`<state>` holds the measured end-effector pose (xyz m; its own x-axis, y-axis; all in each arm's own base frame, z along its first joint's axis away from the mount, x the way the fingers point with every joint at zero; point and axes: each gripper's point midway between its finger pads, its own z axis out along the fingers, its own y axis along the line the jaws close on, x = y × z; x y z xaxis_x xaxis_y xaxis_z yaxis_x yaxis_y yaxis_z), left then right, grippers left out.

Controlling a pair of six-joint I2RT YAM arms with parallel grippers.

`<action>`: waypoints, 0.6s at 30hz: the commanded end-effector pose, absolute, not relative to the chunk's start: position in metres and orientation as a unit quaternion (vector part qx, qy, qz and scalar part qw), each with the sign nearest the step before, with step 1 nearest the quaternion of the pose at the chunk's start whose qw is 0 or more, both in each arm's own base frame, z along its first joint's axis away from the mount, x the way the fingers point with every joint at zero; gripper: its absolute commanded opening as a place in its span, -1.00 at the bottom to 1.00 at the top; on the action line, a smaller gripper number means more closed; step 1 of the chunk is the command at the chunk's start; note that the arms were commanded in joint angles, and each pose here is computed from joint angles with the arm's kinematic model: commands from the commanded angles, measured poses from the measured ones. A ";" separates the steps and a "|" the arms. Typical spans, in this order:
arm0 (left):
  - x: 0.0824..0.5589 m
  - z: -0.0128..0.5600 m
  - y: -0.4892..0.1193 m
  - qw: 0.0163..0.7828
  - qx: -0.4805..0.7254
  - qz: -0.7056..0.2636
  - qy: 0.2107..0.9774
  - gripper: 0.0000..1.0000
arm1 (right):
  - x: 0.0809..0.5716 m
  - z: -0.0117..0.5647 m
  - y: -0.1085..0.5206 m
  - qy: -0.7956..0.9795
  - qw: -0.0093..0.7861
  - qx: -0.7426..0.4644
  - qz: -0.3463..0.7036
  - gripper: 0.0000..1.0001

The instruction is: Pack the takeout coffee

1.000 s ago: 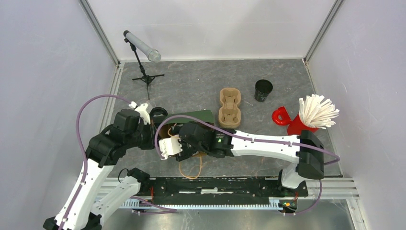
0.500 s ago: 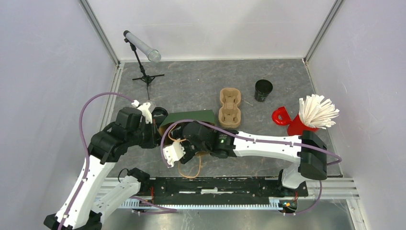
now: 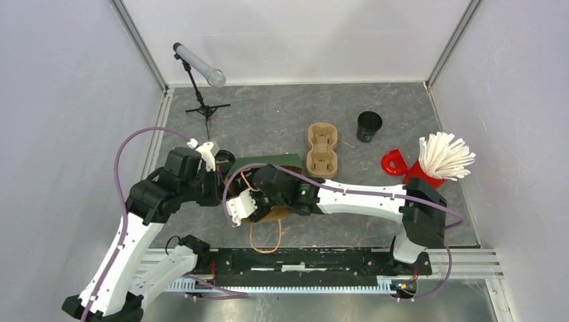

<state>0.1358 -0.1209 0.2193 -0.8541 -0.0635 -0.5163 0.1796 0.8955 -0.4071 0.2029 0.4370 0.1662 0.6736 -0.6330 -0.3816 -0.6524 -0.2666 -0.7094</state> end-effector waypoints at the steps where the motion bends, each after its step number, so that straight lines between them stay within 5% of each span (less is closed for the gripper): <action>1: 0.136 0.236 -0.129 0.280 0.053 -0.251 0.925 -0.95 | 0.218 0.176 0.447 0.402 0.480 -0.780 -0.003 0.71; 18: 0.139 0.236 -0.129 0.278 0.058 -0.245 0.927 -0.95 | 0.224 0.199 0.448 0.406 0.485 -0.775 -0.006 0.71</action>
